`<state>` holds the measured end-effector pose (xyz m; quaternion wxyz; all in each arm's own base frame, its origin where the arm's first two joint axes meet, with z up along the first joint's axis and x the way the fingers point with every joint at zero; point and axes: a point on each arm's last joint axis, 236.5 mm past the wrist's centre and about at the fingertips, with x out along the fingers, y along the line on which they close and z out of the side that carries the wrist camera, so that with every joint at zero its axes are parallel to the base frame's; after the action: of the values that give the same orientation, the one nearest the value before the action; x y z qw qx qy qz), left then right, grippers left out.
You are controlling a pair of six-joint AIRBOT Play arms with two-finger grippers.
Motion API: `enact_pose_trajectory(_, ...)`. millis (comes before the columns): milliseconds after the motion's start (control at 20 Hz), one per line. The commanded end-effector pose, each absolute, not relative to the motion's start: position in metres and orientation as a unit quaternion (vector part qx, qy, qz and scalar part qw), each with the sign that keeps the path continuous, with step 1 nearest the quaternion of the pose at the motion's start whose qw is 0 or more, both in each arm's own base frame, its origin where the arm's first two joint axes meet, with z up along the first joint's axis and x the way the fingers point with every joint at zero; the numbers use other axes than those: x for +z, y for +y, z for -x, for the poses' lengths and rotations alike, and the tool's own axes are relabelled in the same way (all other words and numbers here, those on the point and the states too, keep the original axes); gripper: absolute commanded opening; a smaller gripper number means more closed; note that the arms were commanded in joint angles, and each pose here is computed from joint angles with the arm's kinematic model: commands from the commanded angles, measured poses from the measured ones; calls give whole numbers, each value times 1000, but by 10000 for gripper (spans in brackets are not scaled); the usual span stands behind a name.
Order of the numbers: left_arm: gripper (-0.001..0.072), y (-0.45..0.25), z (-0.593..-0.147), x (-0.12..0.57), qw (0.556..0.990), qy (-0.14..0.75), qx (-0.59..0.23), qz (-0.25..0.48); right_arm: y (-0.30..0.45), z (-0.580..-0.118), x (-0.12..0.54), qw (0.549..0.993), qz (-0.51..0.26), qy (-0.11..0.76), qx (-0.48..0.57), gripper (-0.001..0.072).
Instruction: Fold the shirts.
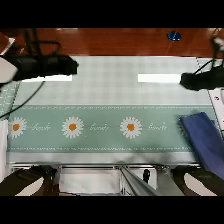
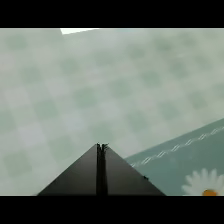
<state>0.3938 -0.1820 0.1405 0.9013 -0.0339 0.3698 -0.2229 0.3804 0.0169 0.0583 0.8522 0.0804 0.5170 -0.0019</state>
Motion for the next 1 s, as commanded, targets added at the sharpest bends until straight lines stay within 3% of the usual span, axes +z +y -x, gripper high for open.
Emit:
enact_pose_trajectory(0, 23, -158, -382, 57, 876, 449, -169, -49, 20, -363, -3, 814, -4, 579, -36, 23)
enact_pose_trajectory(950, 23, -159, -387, 51, 875, 450, -168, -50, 19, -369, -5, 819, 1, 573, -36, 23)
